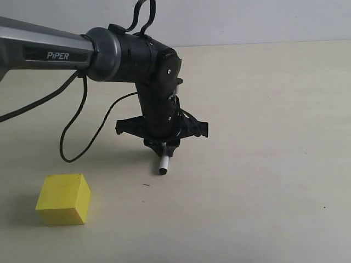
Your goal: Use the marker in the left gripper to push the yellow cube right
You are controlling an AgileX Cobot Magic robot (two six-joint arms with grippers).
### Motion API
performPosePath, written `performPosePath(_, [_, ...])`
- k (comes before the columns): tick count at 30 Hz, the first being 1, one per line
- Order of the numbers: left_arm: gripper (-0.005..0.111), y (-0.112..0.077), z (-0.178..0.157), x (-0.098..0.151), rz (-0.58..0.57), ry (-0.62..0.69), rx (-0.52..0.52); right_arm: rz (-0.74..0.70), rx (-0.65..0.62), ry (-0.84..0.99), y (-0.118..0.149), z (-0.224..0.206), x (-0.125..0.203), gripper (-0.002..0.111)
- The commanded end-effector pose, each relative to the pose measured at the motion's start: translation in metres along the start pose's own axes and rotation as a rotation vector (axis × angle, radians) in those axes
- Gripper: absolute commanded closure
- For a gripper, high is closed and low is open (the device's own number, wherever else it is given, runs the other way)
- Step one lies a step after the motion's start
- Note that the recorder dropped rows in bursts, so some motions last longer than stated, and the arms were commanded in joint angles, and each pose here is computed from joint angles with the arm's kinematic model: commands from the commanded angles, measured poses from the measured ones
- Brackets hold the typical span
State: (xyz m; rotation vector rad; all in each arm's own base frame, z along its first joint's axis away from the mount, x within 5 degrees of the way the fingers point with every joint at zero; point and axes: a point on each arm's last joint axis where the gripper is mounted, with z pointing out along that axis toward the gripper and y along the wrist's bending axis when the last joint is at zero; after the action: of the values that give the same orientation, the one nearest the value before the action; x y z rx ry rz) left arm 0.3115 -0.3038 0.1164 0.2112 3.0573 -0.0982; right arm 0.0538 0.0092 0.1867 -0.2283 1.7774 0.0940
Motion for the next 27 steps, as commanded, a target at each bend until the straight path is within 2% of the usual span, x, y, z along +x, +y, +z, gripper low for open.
performPosePath(1, [0.107,-0.003,-0.025,-0.001,0.073,-0.038,0.027,-0.005,-0.002,-0.005,0.000,0.000,0.001,0.108])
performPosePath(3, [0.107,0.000,-0.062,-0.001,0.129,-0.099,0.038,-0.005,-0.002,-0.005,0.000,0.000,0.001,0.108])
performPosePath(4, [0.107,0.006,-0.091,0.002,0.176,-0.140,0.016,-0.005,-0.002,-0.005,0.000,0.000,0.001,0.108])
performPosePath(5, [0.107,0.010,-0.102,0.004,0.196,-0.146,0.003,-0.005,-0.002,-0.005,0.000,0.000,0.001,0.108])
performPosePath(7, [0.107,0.032,-0.146,0.025,0.274,-0.103,-0.099,-0.005,-0.002,-0.005,0.000,0.000,0.001,0.108])
performPosePath(10, [0.107,0.058,-0.179,0.056,0.315,-0.145,-0.115,-0.005,-0.002,-0.005,0.000,0.000,0.001,0.108])
performPosePath(11, [0.107,0.074,-0.187,0.076,0.334,-0.143,-0.122,-0.005,-0.002,-0.005,0.000,0.000,0.001,0.108])
performPosePath(12, [0.107,0.084,-0.191,0.086,0.342,-0.147,-0.127,-0.005,-0.002,-0.005,0.000,0.000,0.001,0.108])
performPosePath(14, [0.107,0.115,-0.201,0.114,0.358,-0.167,-0.148,-0.005,-0.002,-0.005,0.000,0.000,0.001,0.108])
performPosePath(15, [0.107,0.141,-0.207,0.131,0.326,-0.199,-0.171,-0.005,-0.002,-0.005,0.000,0.000,0.001,0.108])
performPosePath(20, [0.107,0.202,-0.210,0.169,0.232,-0.237,-0.228,-0.005,-0.002,-0.005,0.000,0.000,0.001,0.108])
performPosePath(23, [0.107,0.225,-0.206,0.187,0.307,-0.225,-0.265,-0.005,-0.002,-0.005,0.000,0.000,0.001,0.108])
performPosePath(25, [0.107,0.233,-0.200,0.198,0.372,-0.198,-0.285,-0.005,-0.002,-0.005,0.000,0.000,0.001,0.108])
performPosePath(27, [0.107,0.238,-0.191,0.203,0.527,-0.143,-0.310,-0.005,-0.002,-0.005,0.000,0.000,0.001,0.108])
